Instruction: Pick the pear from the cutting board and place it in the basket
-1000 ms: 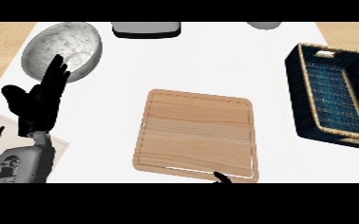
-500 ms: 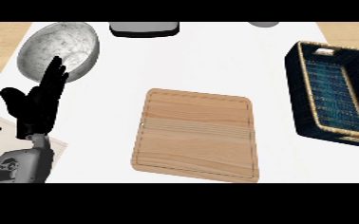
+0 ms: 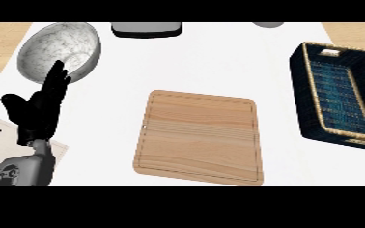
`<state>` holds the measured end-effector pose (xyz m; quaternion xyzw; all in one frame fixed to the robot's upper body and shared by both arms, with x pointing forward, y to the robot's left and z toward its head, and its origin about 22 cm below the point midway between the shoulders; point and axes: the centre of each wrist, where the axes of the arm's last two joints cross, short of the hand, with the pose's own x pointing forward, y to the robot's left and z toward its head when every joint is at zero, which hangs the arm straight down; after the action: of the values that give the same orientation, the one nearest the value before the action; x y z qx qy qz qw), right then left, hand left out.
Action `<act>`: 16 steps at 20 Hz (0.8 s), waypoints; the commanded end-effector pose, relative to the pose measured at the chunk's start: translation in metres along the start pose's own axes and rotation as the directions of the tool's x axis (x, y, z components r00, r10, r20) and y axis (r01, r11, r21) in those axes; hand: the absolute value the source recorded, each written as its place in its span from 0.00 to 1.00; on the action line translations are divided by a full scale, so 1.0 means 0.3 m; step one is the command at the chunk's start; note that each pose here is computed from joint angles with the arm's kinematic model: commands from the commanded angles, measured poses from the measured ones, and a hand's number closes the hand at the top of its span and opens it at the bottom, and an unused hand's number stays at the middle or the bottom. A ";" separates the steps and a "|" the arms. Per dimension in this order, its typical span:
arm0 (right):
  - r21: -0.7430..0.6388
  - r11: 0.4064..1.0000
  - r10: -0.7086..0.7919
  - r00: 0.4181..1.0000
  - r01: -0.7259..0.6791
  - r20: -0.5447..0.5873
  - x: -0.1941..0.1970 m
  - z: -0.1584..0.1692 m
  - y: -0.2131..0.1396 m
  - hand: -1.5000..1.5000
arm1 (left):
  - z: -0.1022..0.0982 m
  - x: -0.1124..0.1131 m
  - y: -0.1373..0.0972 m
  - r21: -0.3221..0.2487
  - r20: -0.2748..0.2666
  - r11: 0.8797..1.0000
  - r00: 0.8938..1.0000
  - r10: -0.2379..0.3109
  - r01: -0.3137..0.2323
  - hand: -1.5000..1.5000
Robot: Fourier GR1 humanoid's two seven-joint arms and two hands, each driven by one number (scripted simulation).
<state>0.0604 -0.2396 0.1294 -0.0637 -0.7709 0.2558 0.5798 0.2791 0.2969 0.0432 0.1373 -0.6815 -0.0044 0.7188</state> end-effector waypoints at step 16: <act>-0.300 0.945 0.103 0.989 -0.129 -0.101 0.167 -0.313 -0.267 1.00 | -0.029 0.056 -0.043 -0.042 0.017 0.999 1.000 -0.020 0.021 0.50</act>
<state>0.1391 -0.2618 0.1998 -0.2301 -0.7820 0.1899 0.5472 0.2874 0.2893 0.0515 0.1265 -0.6855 -0.0183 0.7167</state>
